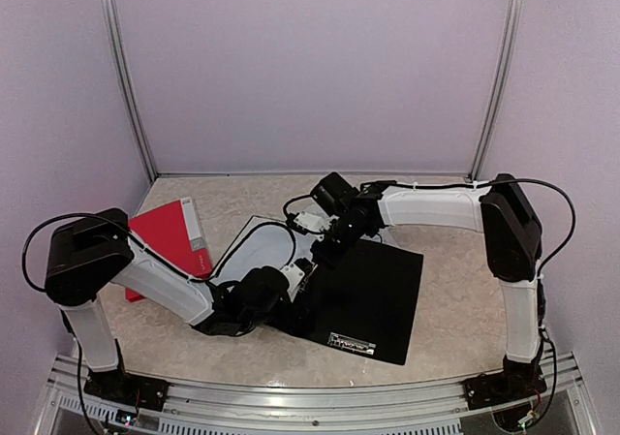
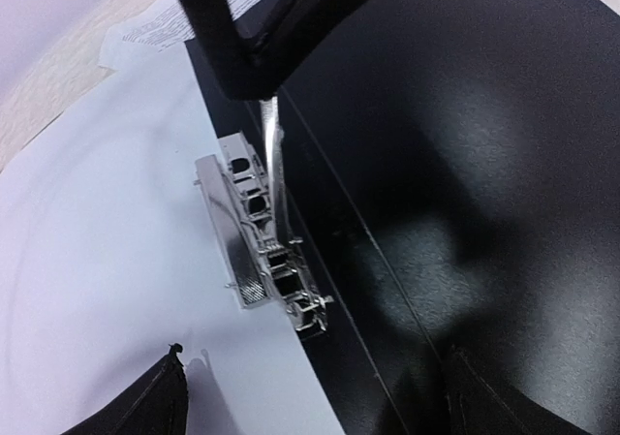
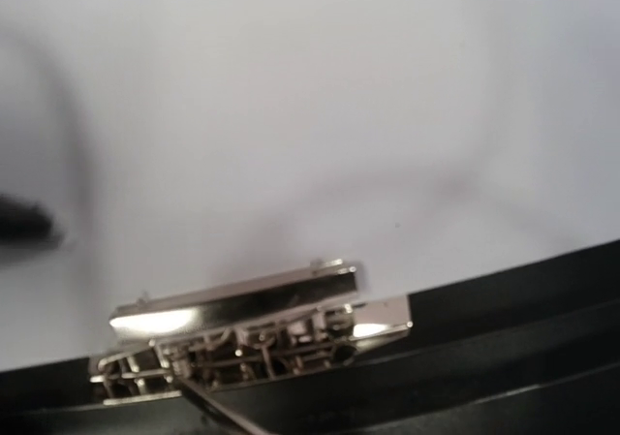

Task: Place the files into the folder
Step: Clamp the file and folder together.

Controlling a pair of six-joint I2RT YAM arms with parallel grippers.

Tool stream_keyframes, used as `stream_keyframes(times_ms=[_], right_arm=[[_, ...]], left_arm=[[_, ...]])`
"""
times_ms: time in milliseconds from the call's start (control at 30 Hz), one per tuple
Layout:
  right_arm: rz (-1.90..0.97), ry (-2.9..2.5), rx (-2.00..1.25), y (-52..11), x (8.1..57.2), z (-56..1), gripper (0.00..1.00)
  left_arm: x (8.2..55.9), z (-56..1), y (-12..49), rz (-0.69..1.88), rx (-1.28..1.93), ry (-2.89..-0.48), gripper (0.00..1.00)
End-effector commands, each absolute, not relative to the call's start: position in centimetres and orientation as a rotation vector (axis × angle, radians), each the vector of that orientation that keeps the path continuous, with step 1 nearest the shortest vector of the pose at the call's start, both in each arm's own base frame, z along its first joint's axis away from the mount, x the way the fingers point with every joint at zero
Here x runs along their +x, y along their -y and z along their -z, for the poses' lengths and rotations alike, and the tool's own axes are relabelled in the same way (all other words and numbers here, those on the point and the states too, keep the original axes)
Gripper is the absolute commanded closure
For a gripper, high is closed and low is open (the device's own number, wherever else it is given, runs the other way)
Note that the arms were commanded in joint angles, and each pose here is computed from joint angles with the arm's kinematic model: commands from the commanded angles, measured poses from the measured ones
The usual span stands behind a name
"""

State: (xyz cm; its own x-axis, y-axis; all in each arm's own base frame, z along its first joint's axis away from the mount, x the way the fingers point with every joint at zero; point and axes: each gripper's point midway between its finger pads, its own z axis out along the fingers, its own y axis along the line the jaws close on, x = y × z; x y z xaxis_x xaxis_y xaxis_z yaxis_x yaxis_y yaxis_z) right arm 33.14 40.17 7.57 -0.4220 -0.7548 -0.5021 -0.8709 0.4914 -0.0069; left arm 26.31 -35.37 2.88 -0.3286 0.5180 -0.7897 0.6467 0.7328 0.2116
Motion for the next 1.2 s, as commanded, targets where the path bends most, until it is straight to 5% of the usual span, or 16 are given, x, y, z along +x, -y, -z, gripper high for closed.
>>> stream_keyframes(times_ms=[0, 567, 1167], right_arm=[[-0.423, -2.313, -1.297, -41.5, 33.1, -7.9, 1.00], [-0.443, -2.341, -1.263, -41.9, 33.3, -8.6, 1.00], [-0.466, -2.337, -1.276, -42.2, 33.1, -8.2, 1.00]], left_arm=[[25.0, -5.0, 37.1, 0.262, 0.944, -1.858, 0.13], [24.4, -6.0, 36.9, 0.156, 0.999, -1.578, 0.17], [28.8, -4.7, 34.8, 0.187, 0.915, -1.724, 0.23]])
